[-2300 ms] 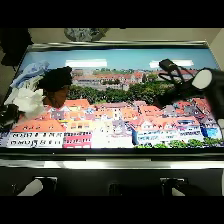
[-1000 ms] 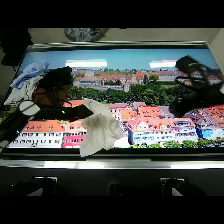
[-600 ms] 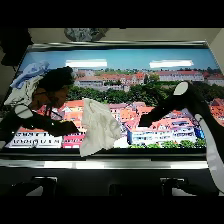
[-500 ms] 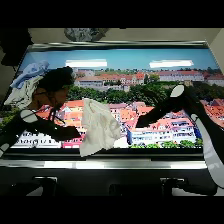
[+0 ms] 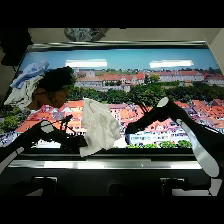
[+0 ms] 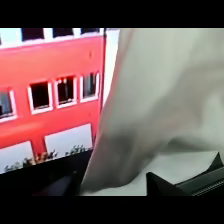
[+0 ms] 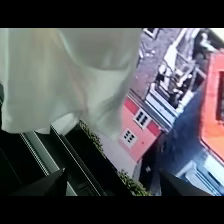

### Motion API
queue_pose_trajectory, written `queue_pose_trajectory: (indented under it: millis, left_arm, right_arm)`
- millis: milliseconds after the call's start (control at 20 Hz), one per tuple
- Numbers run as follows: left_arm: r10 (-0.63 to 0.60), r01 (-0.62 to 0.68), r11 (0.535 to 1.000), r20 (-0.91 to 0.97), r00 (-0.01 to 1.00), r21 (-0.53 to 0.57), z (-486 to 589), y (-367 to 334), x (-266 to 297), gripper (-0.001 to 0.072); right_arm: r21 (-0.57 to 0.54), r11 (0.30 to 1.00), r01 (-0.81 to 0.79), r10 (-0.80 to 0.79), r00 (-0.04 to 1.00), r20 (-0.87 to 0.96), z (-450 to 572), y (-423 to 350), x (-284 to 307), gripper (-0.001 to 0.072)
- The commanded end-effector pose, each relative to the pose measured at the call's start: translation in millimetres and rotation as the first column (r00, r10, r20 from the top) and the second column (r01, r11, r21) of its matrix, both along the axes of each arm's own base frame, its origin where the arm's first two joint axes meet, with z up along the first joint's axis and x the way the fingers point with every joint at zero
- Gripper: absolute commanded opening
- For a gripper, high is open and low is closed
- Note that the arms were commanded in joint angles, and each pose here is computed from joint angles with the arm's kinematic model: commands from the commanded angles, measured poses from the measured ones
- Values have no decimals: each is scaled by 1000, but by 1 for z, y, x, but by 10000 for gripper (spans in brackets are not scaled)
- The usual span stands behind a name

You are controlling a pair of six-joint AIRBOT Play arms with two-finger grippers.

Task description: Fold the shirts.

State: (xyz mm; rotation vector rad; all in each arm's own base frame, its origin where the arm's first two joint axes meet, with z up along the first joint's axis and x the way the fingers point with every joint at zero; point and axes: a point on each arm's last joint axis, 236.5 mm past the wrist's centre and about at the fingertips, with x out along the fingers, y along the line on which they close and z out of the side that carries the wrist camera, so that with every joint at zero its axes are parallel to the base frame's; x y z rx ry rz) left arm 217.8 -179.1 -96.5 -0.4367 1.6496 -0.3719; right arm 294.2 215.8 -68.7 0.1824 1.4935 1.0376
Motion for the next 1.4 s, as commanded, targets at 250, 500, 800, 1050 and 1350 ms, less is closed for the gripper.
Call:
queue_pose_trajectory:
  millis: [250, 500, 800, 1050, 1350]
  left_arm:
    - [39, -40, 999, 23, 999, 15, -7, -2, 9, 32]
    - [4, -6, 1000, 103, 995, 22, 7, 3, 19, 31]
    - [49, -158, 979, 604, 795, 128, 169, 90, 131, 30]
    - [176, -439, 898, 943, 282, -36, 428, 182, 142, 30]
    - [107, -469, 876, 993, -47, -117, 562, 185, 67, 30]
  right_arm:
    - [38, 998, 58, -60, 997, 52, -23, 72, 5, 622]
    - [1, 999, 44, -44, 994, 103, -23, 70, 11, 43]
    - [-564, 824, 50, 351, 737, 577, 100, -62, 102, 44]
    - [-475, 648, 596, 381, 287, 879, 365, -168, 120, 45]
    - [-315, 645, 696, 281, 166, 945, 444, -216, 19, 44]
